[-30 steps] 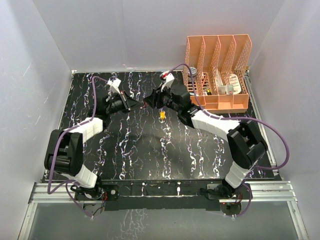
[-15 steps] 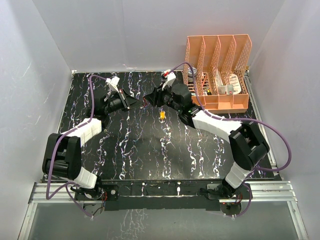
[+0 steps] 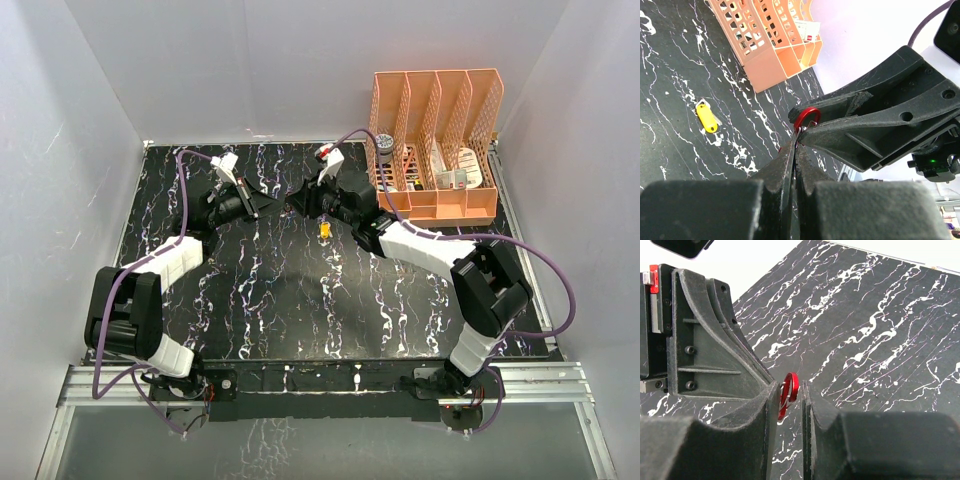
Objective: Remove the keys from the keyring
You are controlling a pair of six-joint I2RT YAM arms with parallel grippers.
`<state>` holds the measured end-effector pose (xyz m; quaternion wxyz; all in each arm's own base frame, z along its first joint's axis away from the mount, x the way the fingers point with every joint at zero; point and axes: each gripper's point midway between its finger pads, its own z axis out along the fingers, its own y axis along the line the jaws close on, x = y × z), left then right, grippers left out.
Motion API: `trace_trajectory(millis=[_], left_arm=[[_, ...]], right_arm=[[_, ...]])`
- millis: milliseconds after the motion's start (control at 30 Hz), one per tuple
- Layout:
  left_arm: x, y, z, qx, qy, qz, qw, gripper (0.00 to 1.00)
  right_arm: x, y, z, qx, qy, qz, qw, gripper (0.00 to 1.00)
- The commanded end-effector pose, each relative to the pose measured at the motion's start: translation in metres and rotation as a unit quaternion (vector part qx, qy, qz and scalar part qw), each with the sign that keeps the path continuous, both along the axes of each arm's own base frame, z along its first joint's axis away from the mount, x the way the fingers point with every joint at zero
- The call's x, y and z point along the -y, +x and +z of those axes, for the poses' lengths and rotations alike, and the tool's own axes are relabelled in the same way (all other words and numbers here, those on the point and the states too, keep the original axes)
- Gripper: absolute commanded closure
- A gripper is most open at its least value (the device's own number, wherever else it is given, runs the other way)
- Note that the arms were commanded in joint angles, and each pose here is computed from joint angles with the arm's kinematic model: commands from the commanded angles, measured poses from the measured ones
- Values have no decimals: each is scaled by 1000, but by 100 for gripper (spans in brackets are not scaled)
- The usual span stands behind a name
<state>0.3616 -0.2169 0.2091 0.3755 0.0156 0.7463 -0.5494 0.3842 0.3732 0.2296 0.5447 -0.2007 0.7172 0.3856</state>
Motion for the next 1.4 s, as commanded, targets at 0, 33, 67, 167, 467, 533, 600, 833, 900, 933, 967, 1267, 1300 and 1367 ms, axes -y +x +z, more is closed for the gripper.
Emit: trace_trajectory(millis=[0,33,67,167,467,533,600,833,900,933,967,1267,1300,1367], left_arm=[[2,-4,21,37,-11,-10,999,100],[2,-4,21,37,-11,-10,999,100],[2,-3,21,36,-10,-9,999,100],[2,-3,21,34,-6,-7,999,100],[-5,1,22,31,32,14,999,87],[-8,2,25,37,46,20,998,81],[-12,3,27,42,67,28,996,75],[-30,11,14,24,136,71,988,72],[-35,12,9,23,151,82,985,72],[-39,12,9,26,159,92,983,72],[-43,12,10,28,166,105,980,72],[-85,18,-23,-8,246,205,947,74],[-91,18,-26,-12,256,219,941,75],[-101,17,-30,-17,272,241,931,75]], right_arm=[[-15,2,29,32,26,17,999,80],[-17,1,30,34,24,17,999,84],[-18,1,29,35,21,16,999,90],[-20,1,27,40,8,10,999,100],[-9,11,17,48,-35,-44,997,100],[-6,13,14,47,-40,-51,997,100],[-5,14,13,46,-42,-56,996,100],[-7,15,15,46,-39,-56,997,100],[-10,13,18,44,-35,-48,997,100],[-14,14,4,33,-43,-44,998,100],[-16,14,1,29,-44,-39,998,100],[-40,18,-68,-58,-90,-4,994,100],[-44,18,-78,-72,-95,1,993,100],[-51,18,-92,-91,-102,16,991,100]])
